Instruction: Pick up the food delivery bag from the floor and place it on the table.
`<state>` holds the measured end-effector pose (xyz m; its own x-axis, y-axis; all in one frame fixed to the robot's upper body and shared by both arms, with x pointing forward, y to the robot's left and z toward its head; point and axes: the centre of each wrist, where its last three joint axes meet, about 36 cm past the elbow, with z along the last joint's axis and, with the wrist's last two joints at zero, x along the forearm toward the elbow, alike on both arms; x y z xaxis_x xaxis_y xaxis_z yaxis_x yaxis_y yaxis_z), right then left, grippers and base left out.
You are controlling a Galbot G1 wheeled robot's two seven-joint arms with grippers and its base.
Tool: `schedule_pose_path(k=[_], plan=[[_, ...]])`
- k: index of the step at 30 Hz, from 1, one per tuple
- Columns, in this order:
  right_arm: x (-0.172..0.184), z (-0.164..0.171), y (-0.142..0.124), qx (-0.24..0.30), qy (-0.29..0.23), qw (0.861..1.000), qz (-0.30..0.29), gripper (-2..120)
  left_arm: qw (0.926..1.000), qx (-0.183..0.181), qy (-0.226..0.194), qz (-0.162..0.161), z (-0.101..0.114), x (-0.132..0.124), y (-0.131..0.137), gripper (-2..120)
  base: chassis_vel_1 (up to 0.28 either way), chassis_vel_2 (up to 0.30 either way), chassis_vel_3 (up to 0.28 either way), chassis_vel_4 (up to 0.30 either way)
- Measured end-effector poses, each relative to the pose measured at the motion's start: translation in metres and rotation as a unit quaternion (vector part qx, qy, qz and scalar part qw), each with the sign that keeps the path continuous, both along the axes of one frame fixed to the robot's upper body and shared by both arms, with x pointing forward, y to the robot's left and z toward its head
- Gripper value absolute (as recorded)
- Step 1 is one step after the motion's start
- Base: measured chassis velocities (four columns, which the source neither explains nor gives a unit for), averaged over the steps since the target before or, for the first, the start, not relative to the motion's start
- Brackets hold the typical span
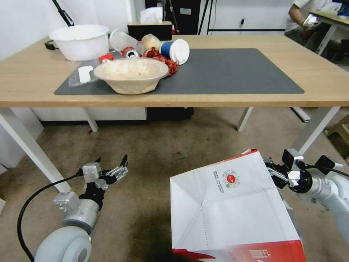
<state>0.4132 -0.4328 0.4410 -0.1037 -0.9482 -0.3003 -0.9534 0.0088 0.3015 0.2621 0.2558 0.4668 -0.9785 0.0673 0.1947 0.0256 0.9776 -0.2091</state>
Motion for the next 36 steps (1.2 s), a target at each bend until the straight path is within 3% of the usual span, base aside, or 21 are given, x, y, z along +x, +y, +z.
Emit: schedule_pose_path(k=[36], plan=[[-0.0015,0.007,0.0004,-0.003,-0.006,1.0,0.006,0,1.0,0.005,-0.006,-0.003,0.0059,-0.0012,0.0018,100,0.0,0.0,0.0,0.0]])
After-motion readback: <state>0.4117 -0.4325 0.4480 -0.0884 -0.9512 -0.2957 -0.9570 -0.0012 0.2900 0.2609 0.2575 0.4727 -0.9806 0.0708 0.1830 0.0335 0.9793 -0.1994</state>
